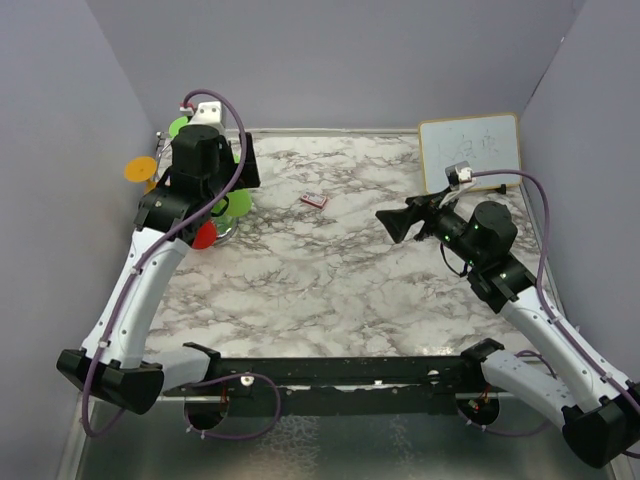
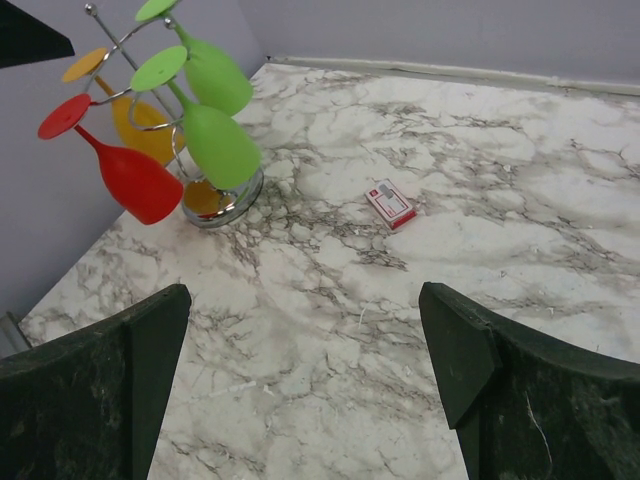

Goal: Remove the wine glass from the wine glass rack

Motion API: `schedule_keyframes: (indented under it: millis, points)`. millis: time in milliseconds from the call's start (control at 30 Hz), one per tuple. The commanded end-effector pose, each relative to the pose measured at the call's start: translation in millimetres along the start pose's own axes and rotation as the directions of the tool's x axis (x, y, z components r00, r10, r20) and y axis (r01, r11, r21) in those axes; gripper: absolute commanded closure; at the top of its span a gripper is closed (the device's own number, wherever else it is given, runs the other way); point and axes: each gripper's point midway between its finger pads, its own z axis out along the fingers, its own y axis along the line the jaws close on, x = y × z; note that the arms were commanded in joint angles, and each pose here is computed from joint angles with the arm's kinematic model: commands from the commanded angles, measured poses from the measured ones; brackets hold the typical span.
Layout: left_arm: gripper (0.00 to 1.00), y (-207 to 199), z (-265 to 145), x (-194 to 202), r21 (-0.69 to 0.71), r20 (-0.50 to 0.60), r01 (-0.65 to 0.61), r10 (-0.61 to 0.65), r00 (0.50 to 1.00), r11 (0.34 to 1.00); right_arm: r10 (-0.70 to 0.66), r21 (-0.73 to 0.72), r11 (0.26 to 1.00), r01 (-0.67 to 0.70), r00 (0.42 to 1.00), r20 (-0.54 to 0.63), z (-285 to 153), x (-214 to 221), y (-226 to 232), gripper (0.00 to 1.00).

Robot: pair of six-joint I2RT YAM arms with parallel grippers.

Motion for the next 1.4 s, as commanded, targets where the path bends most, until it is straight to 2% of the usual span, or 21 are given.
schedule_keyframes:
  millis: [0,67,167,433,533,667,767,833,967,1167,1367]
  points:
    - [0.01,30,-5,-18,-0.12,0.028,0.021,-0.018,0.999,0.993,-0.027,-0.01,1.0,0.027,1.0,-0.014,-1,6,1,0.0]
    - [0.01,27,2,-15,-0.077,0.001,0.058,-0.058,0.998,0.995,-0.026,-0.009,1.0,0.025,1.0,-0.017,-1,6,1,0.0]
    - [0.01,34,11,-12,-0.084,-0.02,0.125,-0.127,0.992,0.989,-0.023,-0.01,1.0,0.022,1.0,-0.021,1,7,1,0.0]
    - [0.01,61,12,-20,-0.119,0.01,0.249,-0.25,0.968,0.961,-0.021,-0.012,1.0,0.021,0.999,-0.027,2,8,1,0.0]
    - [0.01,86,5,-11,-0.164,0.025,0.312,-0.312,0.95,0.936,-0.019,-0.017,1.0,0.019,0.999,-0.026,1,7,2,0.0]
    - [0.01,135,-19,-4,-0.249,0.094,0.406,-0.395,0.914,0.879,-0.016,-0.033,0.999,0.015,1.0,-0.027,1,7,5,0.0]
    - [0.01,155,-38,1,-0.315,0.159,0.459,-0.431,0.888,0.831,-0.013,-0.06,0.998,0.011,0.999,-0.034,2,8,10,0.0]
    - [0.01,161,-43,18,-0.332,0.179,0.522,-0.49,0.853,0.786,-0.007,-0.08,0.997,0.003,0.999,-0.045,2,9,14,0.0]
    - [0.01,154,-45,43,-0.276,0.191,0.633,-0.604,0.774,0.723,0.001,-0.13,0.991,-0.01,0.998,-0.066,2,11,23,0.0]
    - [0.01,131,-44,43,-0.095,0.229,0.767,-0.736,0.638,0.635,-0.019,-0.135,0.991,0.014,0.999,-0.034,-4,8,28,0.0]
    - [0.04,122,-35,55,-0.035,0.206,0.875,-0.853,0.48,0.484,-0.038,-0.12,0.992,0.036,0.999,-0.021,-8,10,29,0.0]
